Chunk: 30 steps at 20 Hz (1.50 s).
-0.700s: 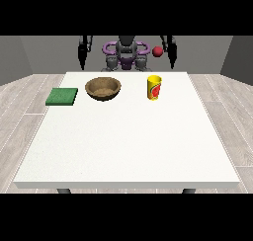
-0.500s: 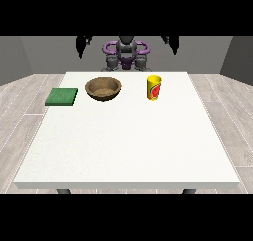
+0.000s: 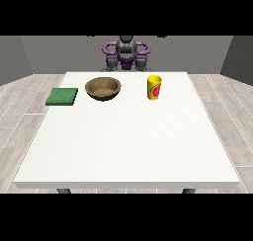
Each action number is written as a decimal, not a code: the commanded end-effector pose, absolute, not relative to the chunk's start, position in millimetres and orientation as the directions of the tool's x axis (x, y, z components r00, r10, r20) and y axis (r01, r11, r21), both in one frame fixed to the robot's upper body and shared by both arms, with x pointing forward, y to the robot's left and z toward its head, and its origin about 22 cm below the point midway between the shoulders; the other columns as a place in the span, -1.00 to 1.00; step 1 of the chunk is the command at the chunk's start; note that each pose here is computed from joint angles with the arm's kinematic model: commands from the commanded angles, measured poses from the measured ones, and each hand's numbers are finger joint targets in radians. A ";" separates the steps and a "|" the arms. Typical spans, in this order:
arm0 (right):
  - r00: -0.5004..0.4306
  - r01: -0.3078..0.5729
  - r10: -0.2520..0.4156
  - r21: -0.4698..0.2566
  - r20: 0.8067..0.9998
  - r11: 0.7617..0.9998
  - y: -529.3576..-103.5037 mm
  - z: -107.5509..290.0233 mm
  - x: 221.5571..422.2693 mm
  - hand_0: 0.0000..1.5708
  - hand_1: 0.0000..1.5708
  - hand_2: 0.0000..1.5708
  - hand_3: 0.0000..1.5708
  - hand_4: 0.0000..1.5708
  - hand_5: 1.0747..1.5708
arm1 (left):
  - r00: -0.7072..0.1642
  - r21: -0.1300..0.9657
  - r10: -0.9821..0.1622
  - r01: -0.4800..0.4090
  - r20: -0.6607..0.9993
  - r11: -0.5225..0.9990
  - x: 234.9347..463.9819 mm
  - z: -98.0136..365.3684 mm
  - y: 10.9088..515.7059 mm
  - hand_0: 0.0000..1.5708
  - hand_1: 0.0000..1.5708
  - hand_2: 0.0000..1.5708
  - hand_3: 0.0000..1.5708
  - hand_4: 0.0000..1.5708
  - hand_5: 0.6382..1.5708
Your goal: Pick the cup and pour the ball into the bowl, then pick the bowl and place it on the pad
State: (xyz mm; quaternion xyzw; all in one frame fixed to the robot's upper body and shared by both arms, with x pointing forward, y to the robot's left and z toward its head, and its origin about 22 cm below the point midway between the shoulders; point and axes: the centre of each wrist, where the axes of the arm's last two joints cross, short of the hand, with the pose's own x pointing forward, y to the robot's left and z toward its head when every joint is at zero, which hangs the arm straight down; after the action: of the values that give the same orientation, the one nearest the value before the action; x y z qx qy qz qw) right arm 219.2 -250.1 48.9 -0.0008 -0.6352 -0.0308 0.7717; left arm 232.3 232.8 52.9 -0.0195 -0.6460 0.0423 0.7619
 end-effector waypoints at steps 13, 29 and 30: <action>-0.255 -0.001 -0.056 0.058 0.965 0.998 -239.6 95.4 252.2 -1.00 -1.00 -1.00 -1.00 -0.10 0.88 | -0.327 -0.009 -0.004 -0.038 0.945 0.999 282.1 92.4 222.4 -1.00 -1.00 -1.00 -1.00 -0.30 0.88; -0.266 -0.023 -0.068 0.064 0.962 0.998 -311.7 60.0 251.6 -1.00 -1.00 -1.00 -1.00 -0.15 0.96 | -0.237 0.039 -0.052 -0.056 0.970 0.998 312.8 -13.8 268.9 -1.00 -1.00 -1.00 -1.00 -0.98 0.72; -0.188 0.013 -0.047 0.050 0.981 0.999 -305.3 61.6 258.5 -1.00 -1.00 -1.00 -1.00 -0.15 0.95 | -0.174 0.057 -0.060 -0.023 0.983 0.998 313.4 -27.9 256.0 -1.00 -1.00 -1.00 -1.00 -0.86 0.71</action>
State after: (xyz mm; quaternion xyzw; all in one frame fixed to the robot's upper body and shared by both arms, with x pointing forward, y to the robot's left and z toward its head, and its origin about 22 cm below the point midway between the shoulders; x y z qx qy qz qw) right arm 257.8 -296.2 74.7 0.0215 -0.7906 -0.0164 0.6117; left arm 306.9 250.7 -10.7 0.0346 -0.7865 -0.0041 0.6165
